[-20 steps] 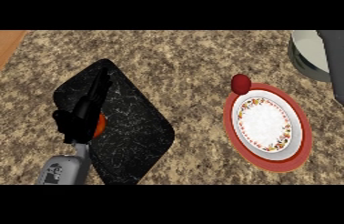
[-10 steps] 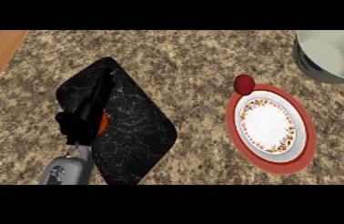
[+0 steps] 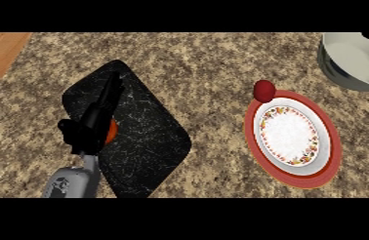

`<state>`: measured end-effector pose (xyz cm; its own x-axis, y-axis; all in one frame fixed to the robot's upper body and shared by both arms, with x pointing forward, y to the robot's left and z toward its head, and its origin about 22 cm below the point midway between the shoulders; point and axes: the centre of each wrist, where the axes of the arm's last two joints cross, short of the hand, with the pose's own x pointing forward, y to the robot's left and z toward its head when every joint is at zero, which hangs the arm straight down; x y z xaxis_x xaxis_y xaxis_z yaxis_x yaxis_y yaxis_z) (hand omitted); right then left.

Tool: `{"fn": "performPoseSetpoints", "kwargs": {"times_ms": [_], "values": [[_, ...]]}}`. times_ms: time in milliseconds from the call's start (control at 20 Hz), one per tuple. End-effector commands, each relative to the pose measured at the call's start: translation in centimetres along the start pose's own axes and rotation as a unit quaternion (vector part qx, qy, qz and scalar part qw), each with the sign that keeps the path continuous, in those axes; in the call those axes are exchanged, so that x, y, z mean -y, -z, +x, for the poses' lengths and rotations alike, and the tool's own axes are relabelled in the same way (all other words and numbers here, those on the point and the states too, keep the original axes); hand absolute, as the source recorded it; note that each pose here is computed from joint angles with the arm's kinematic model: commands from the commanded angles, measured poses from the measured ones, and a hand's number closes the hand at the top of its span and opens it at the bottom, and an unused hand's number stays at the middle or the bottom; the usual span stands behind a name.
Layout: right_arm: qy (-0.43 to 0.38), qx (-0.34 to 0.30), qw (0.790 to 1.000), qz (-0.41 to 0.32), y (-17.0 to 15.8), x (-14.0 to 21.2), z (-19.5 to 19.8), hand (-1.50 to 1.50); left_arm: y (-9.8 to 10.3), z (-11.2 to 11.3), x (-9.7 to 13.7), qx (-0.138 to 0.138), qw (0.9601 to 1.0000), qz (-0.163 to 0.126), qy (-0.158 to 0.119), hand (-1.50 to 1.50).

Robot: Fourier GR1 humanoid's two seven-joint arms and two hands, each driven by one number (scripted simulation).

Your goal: Pick the squash from the plate and place it in the bowl

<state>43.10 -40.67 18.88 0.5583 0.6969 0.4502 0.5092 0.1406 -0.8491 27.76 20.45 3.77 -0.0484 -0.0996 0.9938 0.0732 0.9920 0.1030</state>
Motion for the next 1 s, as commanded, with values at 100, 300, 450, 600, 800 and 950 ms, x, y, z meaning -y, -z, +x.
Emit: {"fn": "performPoseSetpoints", "kwargs": {"times_ms": [100, 300, 450, 600, 800, 950], "values": [[0.067, -0.058, 0.994, 0.059, -0.5, -1.9, -4.9, 1.50, -0.2, -0.6, -0.1, -0.001, 1.0000, 0.000, -0.002, 0.00], [0.106, -0.039, 0.984, 0.135, 0.0, -1.3, -7.0, -1.50, -0.3, -0.6, -0.1, 0.005, 1.0000, 0.007, 0.003, 0.00], [0.133, -0.012, 0.981, 0.142, -1.0, -3.0, -7.3, -1.50, -0.4, -0.7, 1.7, -0.003, 0.9999, -0.010, -0.004, 0.00], [0.190, 0.005, 0.976, 0.105, -0.7, -2.4, -7.2, -1.50, -0.1, -1.2, 0.5, 0.004, 1.0000, -0.001, 0.007, 0.00], [0.240, 0.028, 0.970, 0.036, 0.1, -1.0, -5.9, -1.50, 0.2, 0.6, 1.4, 0.009, 1.0000, -0.004, 0.002, 0.00], [0.264, 0.022, 0.964, -0.001, 0.3, -0.5, -5.6, -1.50, 0.6, 0.4, 0.9, 0.005, 1.0000, -0.004, -0.002, 0.00]]}}
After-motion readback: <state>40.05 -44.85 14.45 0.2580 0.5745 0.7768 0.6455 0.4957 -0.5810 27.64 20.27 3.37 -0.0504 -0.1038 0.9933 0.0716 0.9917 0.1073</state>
